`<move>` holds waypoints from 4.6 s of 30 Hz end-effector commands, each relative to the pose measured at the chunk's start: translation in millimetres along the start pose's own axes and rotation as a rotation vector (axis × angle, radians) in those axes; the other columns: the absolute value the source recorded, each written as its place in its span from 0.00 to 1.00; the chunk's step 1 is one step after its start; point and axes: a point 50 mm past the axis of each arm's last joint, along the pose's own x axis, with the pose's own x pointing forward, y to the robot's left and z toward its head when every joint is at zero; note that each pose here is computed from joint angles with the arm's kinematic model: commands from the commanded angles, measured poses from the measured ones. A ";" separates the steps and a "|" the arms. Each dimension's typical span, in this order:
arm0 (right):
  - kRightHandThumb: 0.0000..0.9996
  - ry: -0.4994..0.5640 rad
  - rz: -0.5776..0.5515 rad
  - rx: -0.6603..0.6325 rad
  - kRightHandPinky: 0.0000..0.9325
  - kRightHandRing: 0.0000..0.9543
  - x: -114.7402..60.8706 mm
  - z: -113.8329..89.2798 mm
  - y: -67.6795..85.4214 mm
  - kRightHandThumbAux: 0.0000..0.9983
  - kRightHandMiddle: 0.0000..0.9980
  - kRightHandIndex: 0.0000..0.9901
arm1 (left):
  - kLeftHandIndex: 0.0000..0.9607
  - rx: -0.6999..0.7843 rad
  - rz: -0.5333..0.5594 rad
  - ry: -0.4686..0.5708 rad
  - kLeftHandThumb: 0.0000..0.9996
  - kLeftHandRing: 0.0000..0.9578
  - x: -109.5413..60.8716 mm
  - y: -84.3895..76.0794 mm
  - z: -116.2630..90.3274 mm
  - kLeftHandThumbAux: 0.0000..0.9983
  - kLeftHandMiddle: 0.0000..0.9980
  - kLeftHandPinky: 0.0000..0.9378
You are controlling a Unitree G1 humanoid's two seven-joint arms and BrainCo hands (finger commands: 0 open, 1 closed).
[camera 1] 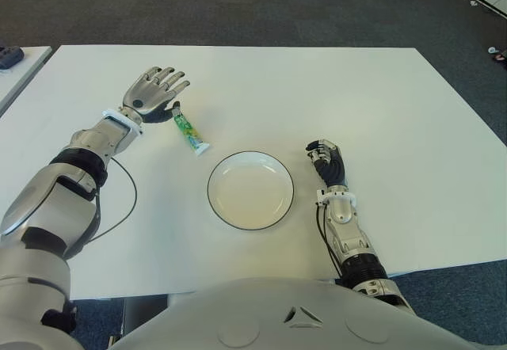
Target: Put the toothpaste on the table into the plate.
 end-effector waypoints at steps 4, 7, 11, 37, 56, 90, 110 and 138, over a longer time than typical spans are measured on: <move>0.71 0.027 0.006 0.008 0.52 0.49 -2.4 -5.0 1.4 0.74 0.46 0.42 | 0.00 0.149 -0.052 -0.142 0.61 0.00 -1.5 -1.8 -2.4 0.27 0.01 0.00; 0.71 0.023 0.003 0.010 0.52 0.49 -2.6 -4.6 0.8 0.74 0.46 0.42 | 0.00 0.197 -0.075 -0.219 0.60 0.00 -3.6 -2.7 -1.5 0.27 0.01 0.00; 0.71 0.022 -0.001 0.016 0.52 0.49 -2.7 -4.6 0.6 0.74 0.46 0.42 | 0.00 0.230 -0.088 -0.289 0.56 0.00 -5.4 -2.2 -0.9 0.30 0.02 0.00; 0.71 0.015 -0.004 0.018 0.53 0.49 -5.0 -5.5 -2.7 0.74 0.46 0.42 | 0.02 0.338 -0.157 -0.477 0.66 0.02 -19.0 -8.6 -2.2 0.57 0.04 0.02; 0.71 0.012 -0.005 0.022 0.52 0.48 -8.6 -5.9 -5.1 0.74 0.46 0.42 | 0.02 0.381 -0.278 -0.571 0.71 0.00 -24.4 -23.9 14.4 0.53 0.03 0.00; 0.71 0.013 -0.006 0.026 0.54 0.51 -19.7 -5.4 -7.9 0.74 0.48 0.42 | 0.00 0.386 -0.484 -0.462 0.51 0.00 11.7 -26.1 39.3 0.39 0.00 0.00; 0.71 0.022 0.003 0.019 0.54 0.51 -22.8 -6.9 -8.0 0.74 0.48 0.42 | 0.00 0.114 -0.417 -0.248 0.47 0.00 32.9 -6.9 36.6 0.31 0.00 0.00; 0.71 0.028 0.010 -0.003 0.58 0.52 -21.0 -6.1 -7.3 0.74 0.47 0.42 | 0.00 -0.183 -0.376 0.031 0.54 0.00 47.0 9.7 17.4 0.23 0.00 0.00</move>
